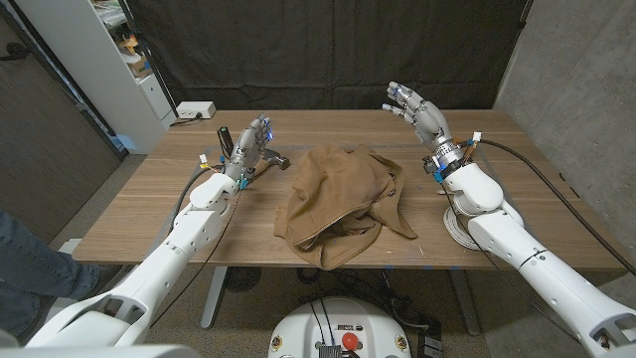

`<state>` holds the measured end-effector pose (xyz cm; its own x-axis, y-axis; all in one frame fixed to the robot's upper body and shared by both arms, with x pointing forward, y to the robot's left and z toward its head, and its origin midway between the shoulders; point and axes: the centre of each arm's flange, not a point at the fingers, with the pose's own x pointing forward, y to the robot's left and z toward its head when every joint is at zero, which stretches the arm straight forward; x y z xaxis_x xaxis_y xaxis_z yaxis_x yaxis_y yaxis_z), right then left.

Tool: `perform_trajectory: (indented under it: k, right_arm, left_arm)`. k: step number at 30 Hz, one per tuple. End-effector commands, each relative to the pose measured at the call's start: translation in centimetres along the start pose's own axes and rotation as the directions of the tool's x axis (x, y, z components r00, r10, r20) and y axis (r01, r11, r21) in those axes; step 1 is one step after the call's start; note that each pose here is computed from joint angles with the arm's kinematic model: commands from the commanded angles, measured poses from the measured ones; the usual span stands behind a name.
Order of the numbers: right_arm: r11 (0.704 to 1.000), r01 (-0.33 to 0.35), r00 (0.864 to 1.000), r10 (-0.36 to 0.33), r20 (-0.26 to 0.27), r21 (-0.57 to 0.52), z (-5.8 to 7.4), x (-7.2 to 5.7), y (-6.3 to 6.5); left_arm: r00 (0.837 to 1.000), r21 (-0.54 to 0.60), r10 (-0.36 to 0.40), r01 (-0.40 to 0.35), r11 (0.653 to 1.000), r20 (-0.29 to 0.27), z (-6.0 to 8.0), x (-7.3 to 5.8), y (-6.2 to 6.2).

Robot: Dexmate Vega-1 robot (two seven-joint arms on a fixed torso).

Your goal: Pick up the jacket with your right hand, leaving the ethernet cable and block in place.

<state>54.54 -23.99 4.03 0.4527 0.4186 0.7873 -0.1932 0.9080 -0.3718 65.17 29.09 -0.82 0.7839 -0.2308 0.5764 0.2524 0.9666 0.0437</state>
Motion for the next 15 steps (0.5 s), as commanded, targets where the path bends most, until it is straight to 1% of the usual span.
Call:
perform_trajectory:
  k: [1, 6, 15]
  right_arm:
    - [0.998, -0.020, 0.999, 0.022, 0.038, -0.067, 0.86, 0.05, 0.33]
    - [0.996, -0.026, 0.998, 0.030, 0.049, -0.086, 1.07, 0.05, 0.41]
    - [0.987, -0.050, 0.996, 0.061, 0.065, -0.151, 1.54, 0.15, 0.82]
  left_arm:
    - [1.000, -0.004, -0.003, 0.003, 1.000, 0.000, -0.19, 0.00, -0.26]
    - [1.000, -0.002, -0.006, 0.006, 1.000, 0.003, -0.16, 0.03, -0.32]
    - [1.000, -0.008, -0.007, 0.007, 1.000, 0.010, -0.05, 0.03, -0.24]
